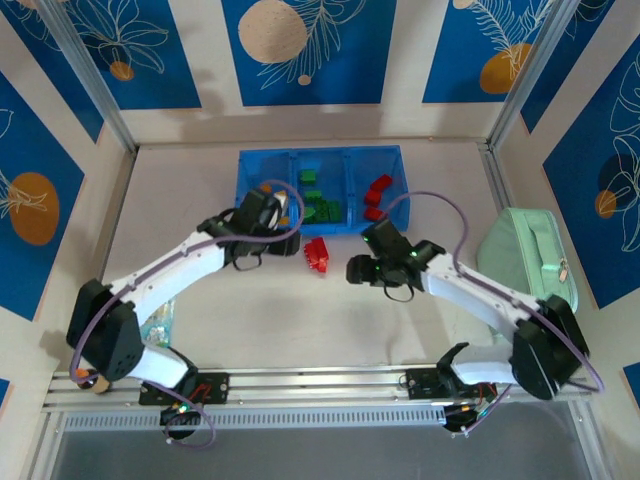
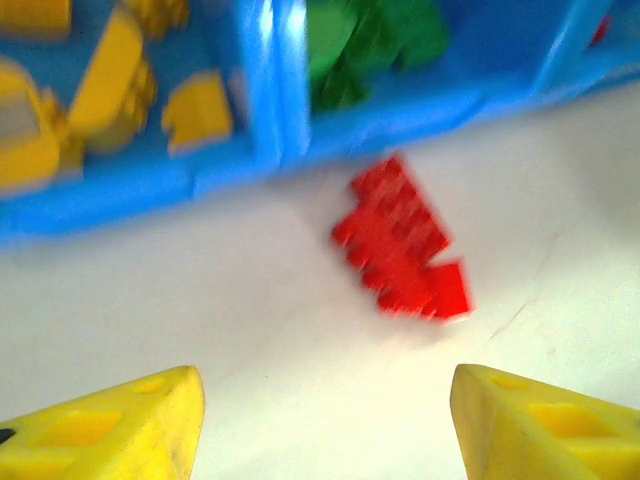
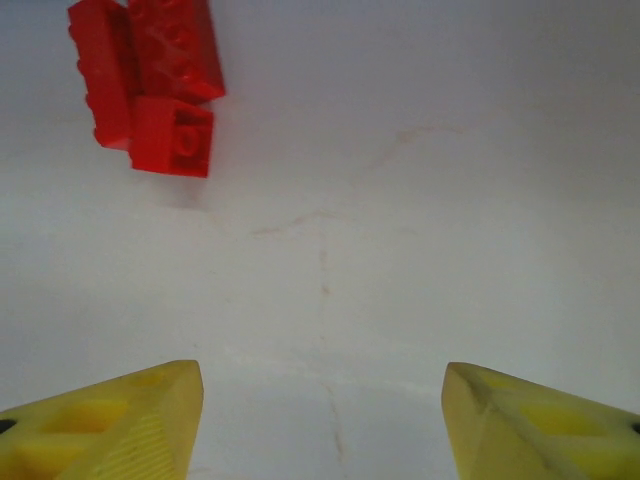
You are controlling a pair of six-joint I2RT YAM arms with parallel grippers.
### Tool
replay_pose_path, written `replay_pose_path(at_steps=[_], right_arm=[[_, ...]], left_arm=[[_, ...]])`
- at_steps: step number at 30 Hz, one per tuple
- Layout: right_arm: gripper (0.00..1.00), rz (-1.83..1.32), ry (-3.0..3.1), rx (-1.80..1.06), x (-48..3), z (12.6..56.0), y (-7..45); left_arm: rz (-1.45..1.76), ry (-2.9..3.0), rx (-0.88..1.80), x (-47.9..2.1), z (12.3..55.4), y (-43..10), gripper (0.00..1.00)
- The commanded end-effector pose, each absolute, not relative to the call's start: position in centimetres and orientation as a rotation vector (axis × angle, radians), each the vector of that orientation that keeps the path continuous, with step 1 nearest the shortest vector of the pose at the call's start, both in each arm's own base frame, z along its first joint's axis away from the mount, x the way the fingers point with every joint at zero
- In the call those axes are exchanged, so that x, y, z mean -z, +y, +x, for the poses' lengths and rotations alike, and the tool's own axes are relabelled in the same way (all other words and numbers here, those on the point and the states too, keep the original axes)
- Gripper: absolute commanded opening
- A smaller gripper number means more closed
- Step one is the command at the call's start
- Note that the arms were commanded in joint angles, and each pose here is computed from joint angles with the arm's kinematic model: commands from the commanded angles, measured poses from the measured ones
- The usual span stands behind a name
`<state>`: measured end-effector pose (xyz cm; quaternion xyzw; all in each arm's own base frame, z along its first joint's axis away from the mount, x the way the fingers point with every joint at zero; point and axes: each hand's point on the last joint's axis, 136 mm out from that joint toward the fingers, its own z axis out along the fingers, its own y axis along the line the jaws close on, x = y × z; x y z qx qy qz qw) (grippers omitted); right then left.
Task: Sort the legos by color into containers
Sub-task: Place the lego in the container, then touch the legos at the center of the table.
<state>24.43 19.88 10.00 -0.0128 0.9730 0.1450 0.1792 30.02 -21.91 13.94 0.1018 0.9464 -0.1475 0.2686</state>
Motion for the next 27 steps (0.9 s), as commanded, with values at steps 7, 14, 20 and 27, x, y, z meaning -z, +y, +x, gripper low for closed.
replay_pose_path(at_steps=[7,14,20,27], right_arm=[[0.62,-0.206,2.817,-0.368,-8.3,27.9,25.9],[0.59,-0.264,2.868,-0.320,-6.6,29.4,28.4],[0.55,-0.274,2.900,-0.283,-5.2,30.0,29.0],[0.47,-0.255,2.927,-0.250,-4.0,29.7,28.5]], left_arm=[[0.114,2.621,0.442,-9.2,24.0,-18.0,0.65],[0.073,2.621,0.432,-8.1,22.1,-16.2,0.65],[0.081,2.615,0.416,-8.1,21.9,-15.9,0.65],[0.088,2.613,0.415,-8.0,22.1,-16.0,0.64]])
